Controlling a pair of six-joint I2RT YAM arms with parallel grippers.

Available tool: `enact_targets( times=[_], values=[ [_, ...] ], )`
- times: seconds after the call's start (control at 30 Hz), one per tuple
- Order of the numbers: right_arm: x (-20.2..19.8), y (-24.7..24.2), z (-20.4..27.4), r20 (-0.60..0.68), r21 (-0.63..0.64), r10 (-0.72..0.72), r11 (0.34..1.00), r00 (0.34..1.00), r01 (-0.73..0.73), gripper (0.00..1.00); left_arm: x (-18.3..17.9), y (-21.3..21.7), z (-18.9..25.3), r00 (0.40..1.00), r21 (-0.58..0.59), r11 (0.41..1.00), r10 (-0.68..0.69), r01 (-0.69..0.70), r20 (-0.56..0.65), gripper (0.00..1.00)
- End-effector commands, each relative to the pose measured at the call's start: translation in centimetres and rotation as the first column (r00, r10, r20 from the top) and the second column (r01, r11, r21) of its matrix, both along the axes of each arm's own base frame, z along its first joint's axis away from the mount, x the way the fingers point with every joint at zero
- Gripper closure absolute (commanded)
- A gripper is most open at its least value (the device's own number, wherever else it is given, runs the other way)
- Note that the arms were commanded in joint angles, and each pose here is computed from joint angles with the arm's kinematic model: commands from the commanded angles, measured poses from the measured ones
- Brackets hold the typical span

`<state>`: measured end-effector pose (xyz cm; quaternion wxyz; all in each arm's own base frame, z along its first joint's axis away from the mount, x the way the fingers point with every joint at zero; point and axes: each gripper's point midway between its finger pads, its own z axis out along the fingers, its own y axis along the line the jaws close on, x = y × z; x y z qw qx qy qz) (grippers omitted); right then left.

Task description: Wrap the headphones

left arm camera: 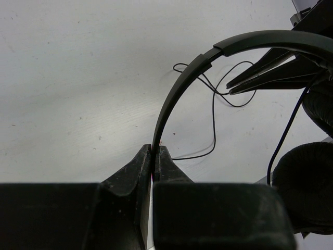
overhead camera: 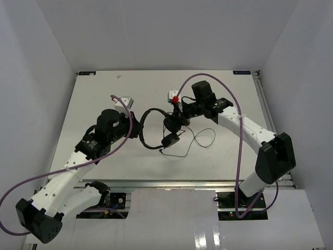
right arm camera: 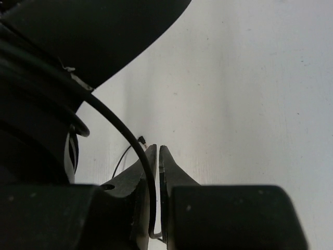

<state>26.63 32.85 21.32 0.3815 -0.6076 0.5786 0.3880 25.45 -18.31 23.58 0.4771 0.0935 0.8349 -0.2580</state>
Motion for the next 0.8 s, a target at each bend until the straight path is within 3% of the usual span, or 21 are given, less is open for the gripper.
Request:
enact_targets(
  times=[0.0, 0.27, 0.77],
  values=[
    [-0.2, 0.4, 3.1, 0.025, 0.1, 0.022, 0.995, 0.999, -0.024, 0.89, 0.5, 0.2, 2.4, 0.998, -0.012, 1.0, 0.018, -0.017, 0.055, 1.0],
    [0.1, 0.7, 3.3, -0.021, 0.149, 0.033, 0.988, 0.999, -0.03, 0.89, 0.4, 0.1, 2.2, 0.999, -0.024, 1.0, 0.022, -0.021, 0.041, 1.0],
    [-1.8, 2.0, 2.3, -0.157, 0.26, 0.165, 0.958, 0.974, -0.121, 0.8, 1.8, 0.3, 6.2, 0.988, -0.127, 0.98, 0.154, -0.154, -0.004, 1.0]
  ],
)
